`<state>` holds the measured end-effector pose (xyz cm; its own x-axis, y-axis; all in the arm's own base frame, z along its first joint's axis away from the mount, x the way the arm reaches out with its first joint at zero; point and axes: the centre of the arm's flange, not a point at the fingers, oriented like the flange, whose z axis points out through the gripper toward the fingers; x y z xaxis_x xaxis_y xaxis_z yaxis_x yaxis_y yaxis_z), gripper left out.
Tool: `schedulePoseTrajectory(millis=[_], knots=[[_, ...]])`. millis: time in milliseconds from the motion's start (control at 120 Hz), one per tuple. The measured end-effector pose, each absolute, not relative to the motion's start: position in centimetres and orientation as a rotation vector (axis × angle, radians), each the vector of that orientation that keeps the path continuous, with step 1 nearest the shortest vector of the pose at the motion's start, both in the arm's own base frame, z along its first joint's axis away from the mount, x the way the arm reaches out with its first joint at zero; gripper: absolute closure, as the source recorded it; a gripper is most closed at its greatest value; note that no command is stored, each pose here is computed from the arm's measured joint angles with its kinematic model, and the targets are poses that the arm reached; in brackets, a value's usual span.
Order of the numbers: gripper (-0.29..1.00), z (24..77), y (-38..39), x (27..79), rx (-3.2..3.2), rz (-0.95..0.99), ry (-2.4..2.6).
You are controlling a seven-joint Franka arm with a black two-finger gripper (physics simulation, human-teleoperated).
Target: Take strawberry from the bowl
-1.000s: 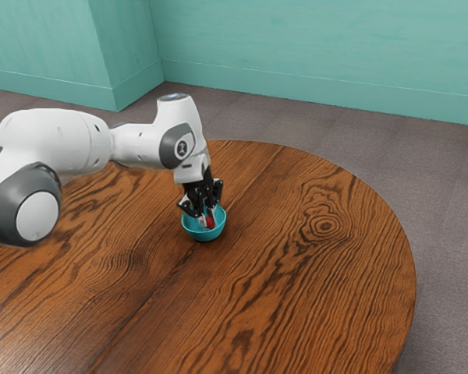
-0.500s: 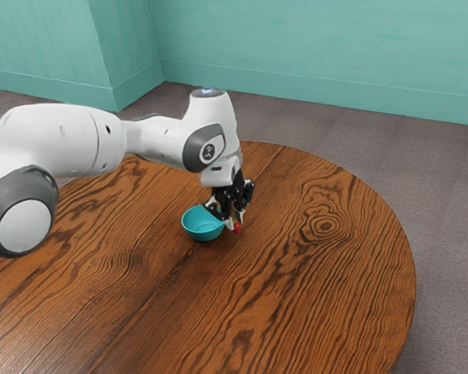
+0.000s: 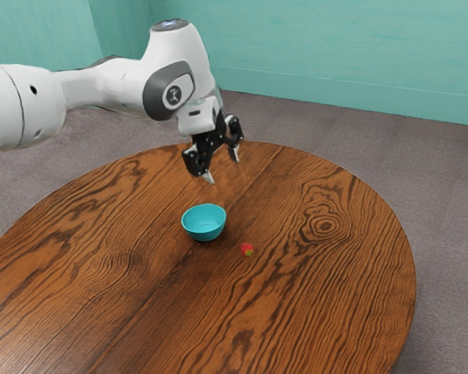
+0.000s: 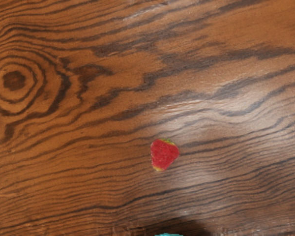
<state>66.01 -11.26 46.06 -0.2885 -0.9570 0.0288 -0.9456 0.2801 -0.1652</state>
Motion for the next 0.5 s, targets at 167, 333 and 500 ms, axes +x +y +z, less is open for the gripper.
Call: schedulePoseTrajectory(millis=[167,333,500], knots=[[0.07,60.7,-3.8,59.6,-2.056,-0.3,2.173],[0.03,66.5,2.0,53.4,-2.413,-0.233,1.844],[0.01,65.5,-1.1,50.9,-2.686,-0.07,1.614]])
